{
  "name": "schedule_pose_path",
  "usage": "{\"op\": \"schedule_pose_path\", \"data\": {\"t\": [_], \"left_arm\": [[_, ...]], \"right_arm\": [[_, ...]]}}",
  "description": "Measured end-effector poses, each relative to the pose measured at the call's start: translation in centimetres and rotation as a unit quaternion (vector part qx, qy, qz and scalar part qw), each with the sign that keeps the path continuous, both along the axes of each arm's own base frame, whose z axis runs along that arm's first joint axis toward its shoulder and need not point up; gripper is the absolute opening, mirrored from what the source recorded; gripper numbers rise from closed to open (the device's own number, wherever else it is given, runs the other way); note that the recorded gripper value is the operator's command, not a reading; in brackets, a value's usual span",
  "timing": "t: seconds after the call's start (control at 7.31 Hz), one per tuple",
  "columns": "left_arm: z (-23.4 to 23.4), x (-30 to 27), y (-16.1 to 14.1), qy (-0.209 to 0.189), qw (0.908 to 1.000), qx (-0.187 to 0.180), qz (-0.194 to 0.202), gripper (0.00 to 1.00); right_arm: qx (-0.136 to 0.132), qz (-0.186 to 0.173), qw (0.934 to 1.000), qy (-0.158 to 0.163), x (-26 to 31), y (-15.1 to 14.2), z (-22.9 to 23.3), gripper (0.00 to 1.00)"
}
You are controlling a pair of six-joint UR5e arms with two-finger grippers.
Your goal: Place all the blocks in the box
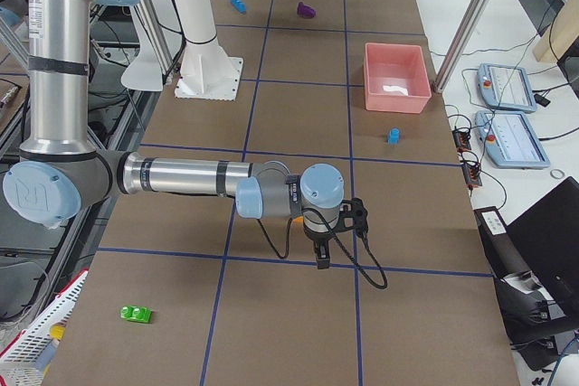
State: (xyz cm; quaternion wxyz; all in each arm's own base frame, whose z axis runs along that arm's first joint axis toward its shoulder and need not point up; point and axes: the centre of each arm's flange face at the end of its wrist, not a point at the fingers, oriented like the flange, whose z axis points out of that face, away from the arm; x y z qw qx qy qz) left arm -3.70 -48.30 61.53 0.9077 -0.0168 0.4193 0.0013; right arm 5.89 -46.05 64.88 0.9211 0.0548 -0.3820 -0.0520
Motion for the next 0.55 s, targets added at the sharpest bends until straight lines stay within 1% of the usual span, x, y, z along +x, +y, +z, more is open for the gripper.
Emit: {"op": "schedule_pose_path", "data": {"t": [0.55], "left_arm": [[-0.73, -0.70, 0.34, 0.001, 0.9999, 0.007, -0.008, 1.00]], "right_arm": [[0.000, 0.000, 1.0000, 0.000, -0.01, 0.01, 0.04, 1.00]]}}
